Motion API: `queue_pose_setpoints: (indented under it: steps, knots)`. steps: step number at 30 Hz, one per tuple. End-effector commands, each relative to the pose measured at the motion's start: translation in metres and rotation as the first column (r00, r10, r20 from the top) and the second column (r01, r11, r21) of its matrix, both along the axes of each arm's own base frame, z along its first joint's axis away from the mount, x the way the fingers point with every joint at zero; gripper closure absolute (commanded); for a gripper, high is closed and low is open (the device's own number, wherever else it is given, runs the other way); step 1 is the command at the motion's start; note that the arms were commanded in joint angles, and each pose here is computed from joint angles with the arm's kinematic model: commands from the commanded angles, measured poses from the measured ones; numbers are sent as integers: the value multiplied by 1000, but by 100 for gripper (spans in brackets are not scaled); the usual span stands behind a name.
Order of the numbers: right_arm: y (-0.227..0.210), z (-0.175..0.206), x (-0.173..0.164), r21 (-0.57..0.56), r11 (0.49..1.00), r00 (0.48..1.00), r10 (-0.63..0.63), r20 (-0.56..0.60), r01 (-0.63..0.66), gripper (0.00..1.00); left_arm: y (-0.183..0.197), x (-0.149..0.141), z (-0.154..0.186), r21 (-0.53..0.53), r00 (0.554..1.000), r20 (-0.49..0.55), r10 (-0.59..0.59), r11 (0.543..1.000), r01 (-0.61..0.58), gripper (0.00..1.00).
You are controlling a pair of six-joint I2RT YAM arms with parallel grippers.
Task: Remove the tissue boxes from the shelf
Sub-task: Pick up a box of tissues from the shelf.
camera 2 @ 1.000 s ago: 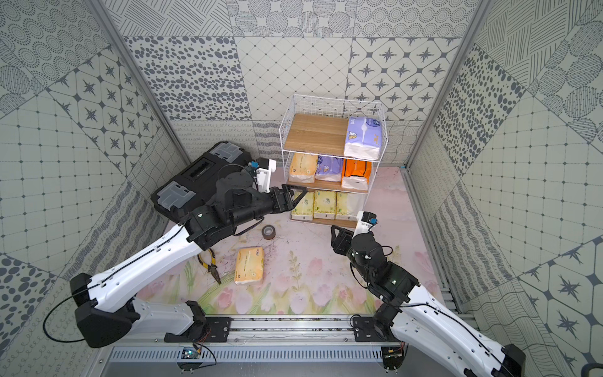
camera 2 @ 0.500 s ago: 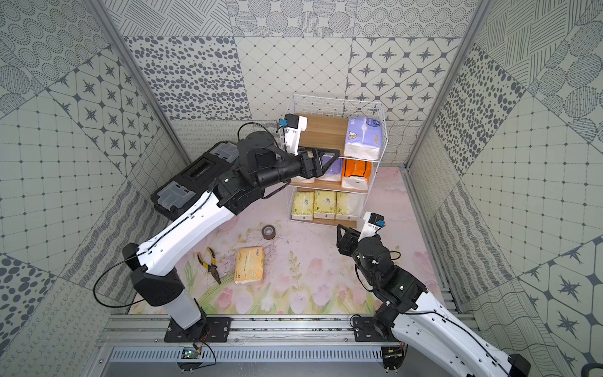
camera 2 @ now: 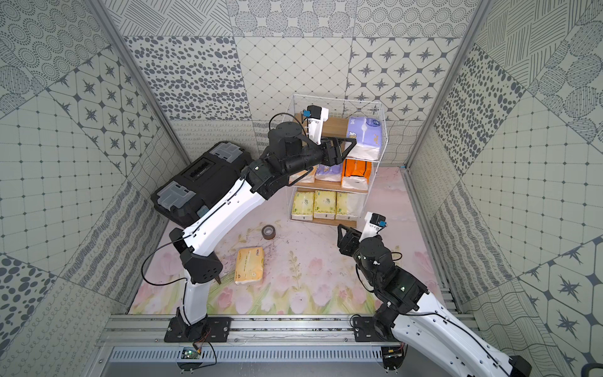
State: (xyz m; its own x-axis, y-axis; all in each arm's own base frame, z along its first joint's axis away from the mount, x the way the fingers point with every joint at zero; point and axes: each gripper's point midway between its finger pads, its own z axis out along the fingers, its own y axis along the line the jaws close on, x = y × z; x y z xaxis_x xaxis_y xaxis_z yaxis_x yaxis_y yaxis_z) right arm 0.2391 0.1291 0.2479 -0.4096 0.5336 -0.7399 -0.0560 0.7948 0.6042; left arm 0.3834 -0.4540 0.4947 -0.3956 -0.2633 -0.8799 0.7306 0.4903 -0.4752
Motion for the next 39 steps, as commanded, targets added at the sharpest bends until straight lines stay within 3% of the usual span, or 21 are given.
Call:
queue_pose_setpoints:
  steps: [1, 15, 23, 25, 30, 35, 39]
  knots:
    - [-3, 7, 1, 22, 1000, 1000, -18, 23, 17, 51, 6, 15, 0, 6, 997, -2, 72, 997, -72, 41]
    - [-4, 12, -2, 33, 999, 999, -5, 36, 4, 51, -1, 19, -11, 7, 997, -24, 72, 997, -72, 67]
    - [0, 23, -6, 6, 999, 998, 39, 58, -39, 51, 0, 17, -5, -11, 998, -25, 64, 998, -64, 89]
    - [-1, 30, -7, 8, 999, 997, 43, 67, -44, 49, 4, 16, -1, -12, 997, -22, 73, 997, -74, 99]
    - [-1, 55, -5, 50, 996, 995, 69, 75, -73, 46, 15, 10, 14, -30, 996, -4, 89, 996, -89, 100]
    - [1, 74, 10, 148, 983, 994, 110, -17, -106, 45, 29, 2, 23, -33, 993, 0, 114, 993, -114, 100]
    - [8, 108, 14, 237, 952, 981, 188, 37, -192, 36, 42, -3, 23, -27, 990, 3, 142, 989, -142, 100]
